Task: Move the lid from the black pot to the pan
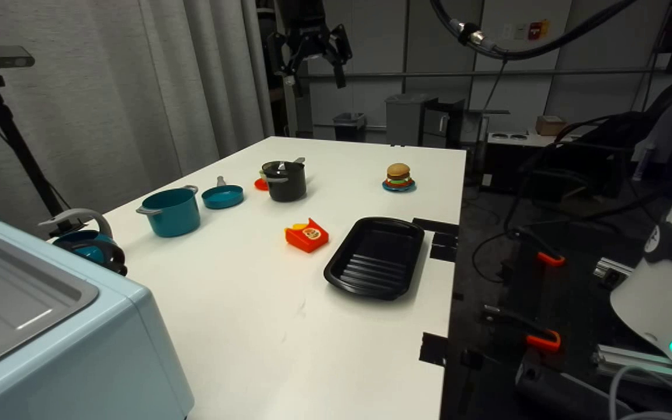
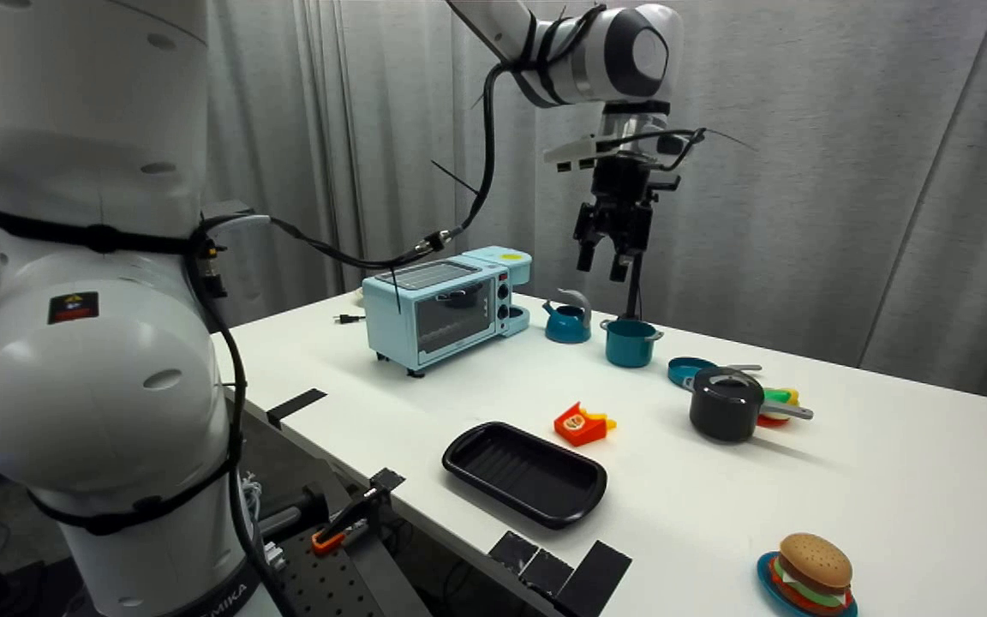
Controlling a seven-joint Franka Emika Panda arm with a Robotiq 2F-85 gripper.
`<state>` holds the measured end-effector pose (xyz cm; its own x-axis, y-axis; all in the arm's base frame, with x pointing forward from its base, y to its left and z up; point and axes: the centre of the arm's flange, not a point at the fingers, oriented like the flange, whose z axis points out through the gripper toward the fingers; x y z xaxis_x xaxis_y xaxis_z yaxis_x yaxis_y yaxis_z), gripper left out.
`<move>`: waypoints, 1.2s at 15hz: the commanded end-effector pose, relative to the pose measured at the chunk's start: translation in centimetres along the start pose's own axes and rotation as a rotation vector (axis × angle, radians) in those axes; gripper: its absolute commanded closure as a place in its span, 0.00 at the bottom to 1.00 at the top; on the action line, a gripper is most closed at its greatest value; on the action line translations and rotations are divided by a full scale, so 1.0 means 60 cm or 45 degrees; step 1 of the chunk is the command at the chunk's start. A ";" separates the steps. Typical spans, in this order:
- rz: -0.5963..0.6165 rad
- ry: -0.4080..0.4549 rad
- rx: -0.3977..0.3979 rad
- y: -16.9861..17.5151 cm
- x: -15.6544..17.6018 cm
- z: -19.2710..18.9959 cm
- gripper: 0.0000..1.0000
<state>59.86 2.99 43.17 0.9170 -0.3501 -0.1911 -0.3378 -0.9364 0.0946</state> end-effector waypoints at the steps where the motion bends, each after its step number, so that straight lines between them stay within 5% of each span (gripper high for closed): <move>1: 0.077 0.036 0.079 -0.022 0.111 -0.016 0.00; 6: 0.161 0.128 0.113 0.006 0.222 -0.007 0.00; 12: 0.341 0.282 0.213 -0.070 0.206 0.042 0.00; 18: 0.362 0.250 0.206 -0.071 0.199 0.049 0.00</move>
<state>71.64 2.72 37.58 0.7996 -0.6004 0.0131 -0.5994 -0.7993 -0.0419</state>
